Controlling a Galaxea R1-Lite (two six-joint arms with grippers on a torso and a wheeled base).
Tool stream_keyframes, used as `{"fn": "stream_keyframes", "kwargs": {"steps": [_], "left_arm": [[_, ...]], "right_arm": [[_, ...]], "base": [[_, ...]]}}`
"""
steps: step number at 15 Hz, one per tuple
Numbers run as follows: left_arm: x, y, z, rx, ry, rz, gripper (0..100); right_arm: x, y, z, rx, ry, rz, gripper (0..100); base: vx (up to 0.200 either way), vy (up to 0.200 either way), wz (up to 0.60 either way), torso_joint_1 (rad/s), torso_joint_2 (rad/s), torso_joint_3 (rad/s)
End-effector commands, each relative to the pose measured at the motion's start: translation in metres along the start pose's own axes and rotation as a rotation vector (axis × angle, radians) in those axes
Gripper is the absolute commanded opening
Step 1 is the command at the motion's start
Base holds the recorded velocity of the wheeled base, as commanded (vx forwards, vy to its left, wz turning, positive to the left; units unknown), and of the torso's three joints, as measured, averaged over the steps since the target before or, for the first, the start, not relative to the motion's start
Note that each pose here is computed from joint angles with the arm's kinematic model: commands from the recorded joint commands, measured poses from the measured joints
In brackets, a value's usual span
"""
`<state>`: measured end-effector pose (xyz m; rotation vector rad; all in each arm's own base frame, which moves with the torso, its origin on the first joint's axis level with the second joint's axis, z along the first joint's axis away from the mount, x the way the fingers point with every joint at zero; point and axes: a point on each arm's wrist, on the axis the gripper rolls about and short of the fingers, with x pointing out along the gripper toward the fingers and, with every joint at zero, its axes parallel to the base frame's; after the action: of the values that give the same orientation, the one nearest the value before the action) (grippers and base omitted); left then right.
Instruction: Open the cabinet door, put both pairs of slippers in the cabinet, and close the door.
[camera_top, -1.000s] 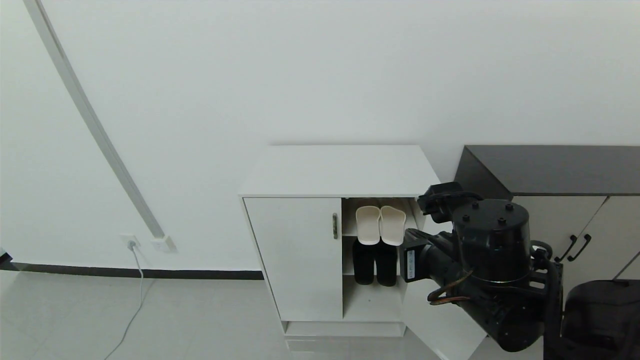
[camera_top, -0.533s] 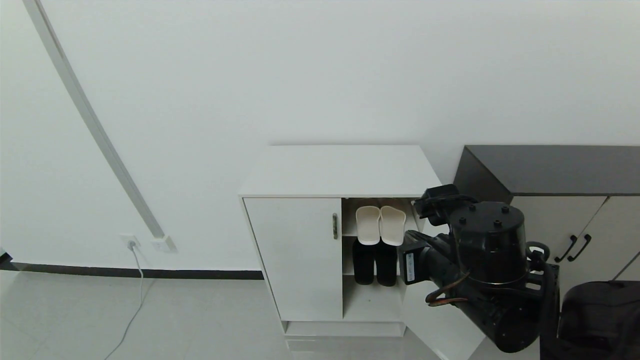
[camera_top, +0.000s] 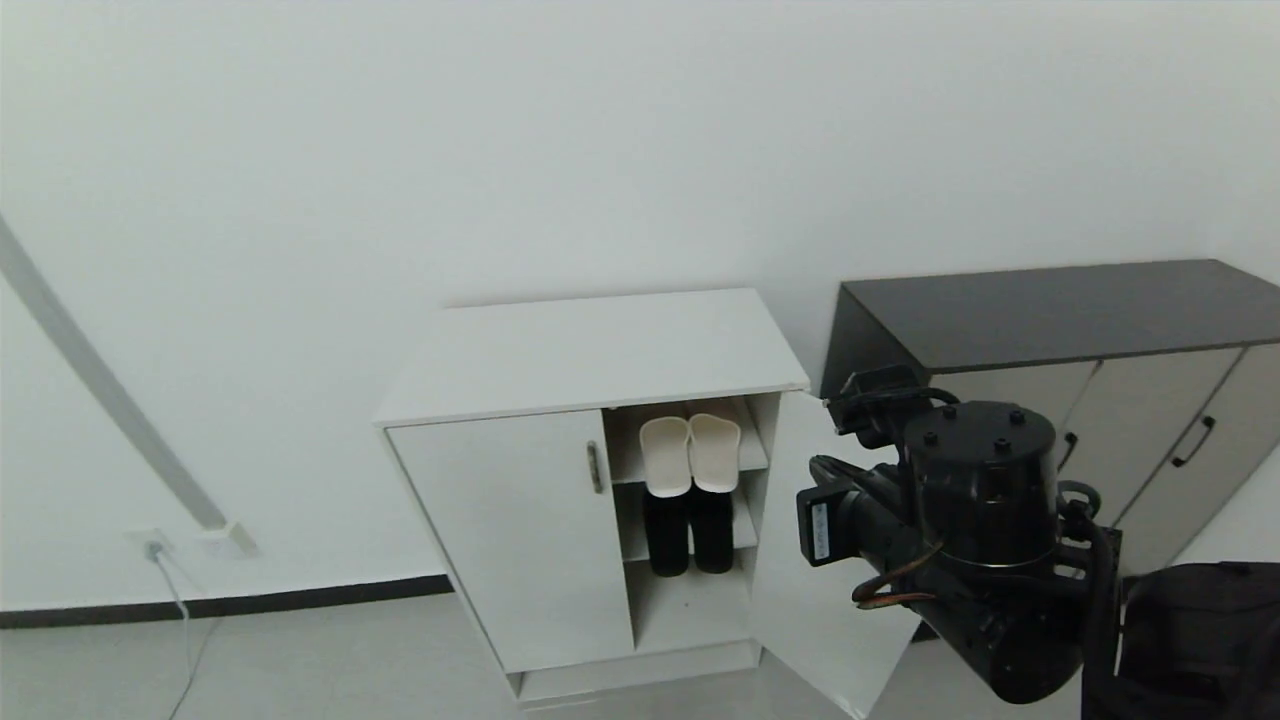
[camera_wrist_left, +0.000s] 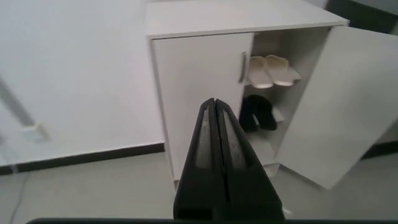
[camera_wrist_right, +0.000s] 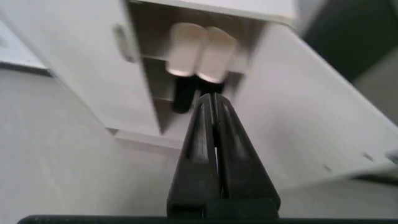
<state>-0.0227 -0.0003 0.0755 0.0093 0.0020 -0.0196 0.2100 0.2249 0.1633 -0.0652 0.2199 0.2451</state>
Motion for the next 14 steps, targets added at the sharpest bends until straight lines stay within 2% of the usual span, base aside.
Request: {"fn": "stream_keyframes", "kwargs": {"steps": [1, 2, 11, 14], "left_arm": [[0.000, 0.000, 0.000, 0.000, -0.001, 0.000, 0], [0.000, 0.000, 0.000, 0.000, -0.001, 0.001, 0], [0.000, 0.000, 0.000, -0.002, -0.001, 0.001, 0], [0.000, 0.000, 0.000, -0.002, -0.001, 0.001, 0]], "right_arm": [[0.002, -0.004, 0.000, 0.003, 0.000, -0.014, 0], [0.003, -0.005, 0.001, 0.004, 0.001, -0.018, 0], [0.013, -0.014, -0.002, 0.008, 0.011, -0.060, 0], [0.017, -0.014, -0.002, 0.012, 0.000, -0.064, 0]], "base": [[0.000, 0.000, -0.60, -0.002, 0.01, -0.002], [0.000, 0.000, -0.60, -0.017, 0.00, 0.002], [0.000, 0.000, 0.00, 0.000, 0.00, 0.000], [-0.200, 0.000, 0.00, 0.009, 0.01, -0.001]]}}
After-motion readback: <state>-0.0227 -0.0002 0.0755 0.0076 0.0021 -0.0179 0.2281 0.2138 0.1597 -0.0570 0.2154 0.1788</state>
